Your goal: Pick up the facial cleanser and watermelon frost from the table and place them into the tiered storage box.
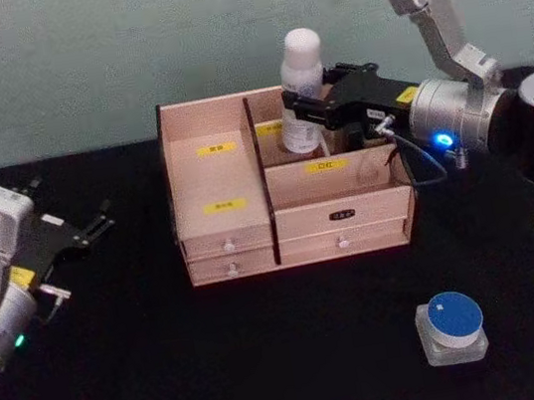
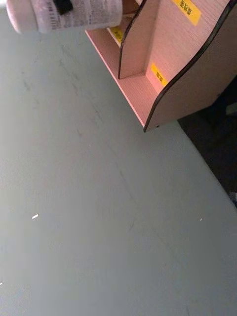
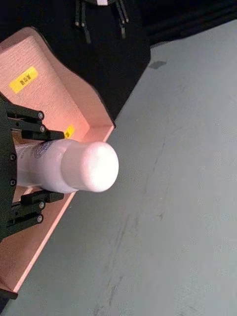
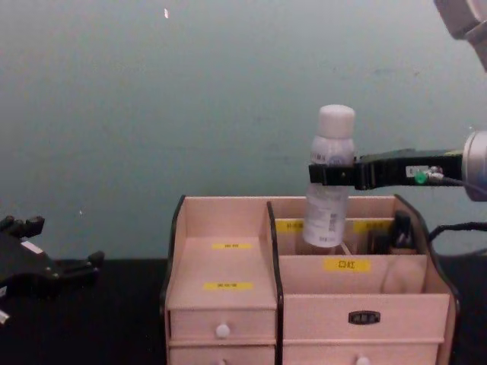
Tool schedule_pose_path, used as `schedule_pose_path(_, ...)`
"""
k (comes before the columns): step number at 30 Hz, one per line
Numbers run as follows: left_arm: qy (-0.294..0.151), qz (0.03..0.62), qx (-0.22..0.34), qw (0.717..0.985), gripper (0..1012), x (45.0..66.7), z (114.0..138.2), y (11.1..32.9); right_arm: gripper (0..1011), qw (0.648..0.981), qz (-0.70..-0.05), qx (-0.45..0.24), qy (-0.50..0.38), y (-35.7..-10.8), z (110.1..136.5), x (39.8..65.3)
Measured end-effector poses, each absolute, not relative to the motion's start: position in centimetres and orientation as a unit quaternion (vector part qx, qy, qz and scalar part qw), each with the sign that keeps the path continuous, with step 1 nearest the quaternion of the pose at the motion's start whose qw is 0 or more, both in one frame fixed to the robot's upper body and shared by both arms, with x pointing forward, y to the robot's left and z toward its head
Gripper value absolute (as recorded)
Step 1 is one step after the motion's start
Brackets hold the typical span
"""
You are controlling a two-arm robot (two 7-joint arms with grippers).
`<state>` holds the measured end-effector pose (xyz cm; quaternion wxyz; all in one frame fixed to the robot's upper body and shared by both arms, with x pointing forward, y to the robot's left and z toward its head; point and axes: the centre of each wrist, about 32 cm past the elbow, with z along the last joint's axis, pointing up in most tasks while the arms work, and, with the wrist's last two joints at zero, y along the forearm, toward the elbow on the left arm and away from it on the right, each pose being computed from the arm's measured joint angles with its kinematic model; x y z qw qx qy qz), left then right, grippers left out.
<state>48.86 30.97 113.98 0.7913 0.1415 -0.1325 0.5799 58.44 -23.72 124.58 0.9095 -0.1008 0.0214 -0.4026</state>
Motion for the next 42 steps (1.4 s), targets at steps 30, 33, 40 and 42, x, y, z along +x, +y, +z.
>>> schedule_pose_path(30,-0.132,0.58,0.141,0.791,1001,48.9,114.0,31.0,600,0.904,-0.407,-0.126,0.046,-22.6,121.4,59.1)
schedule_pose_path(33,-0.132,0.58,0.141,0.791,1001,48.9,114.0,31.0,600,0.903,-0.407,-0.128,0.051,-22.5,121.0,59.0)
schedule_pose_path(40,-0.132,0.58,0.141,0.791,1001,48.9,114.0,31.0,600,0.901,-0.409,-0.136,0.053,-22.4,120.6,58.9)
schedule_pose_path(42,-0.132,0.58,0.141,0.791,1001,48.9,114.0,31.0,600,0.901,-0.409,-0.136,0.053,-22.4,120.6,58.9)
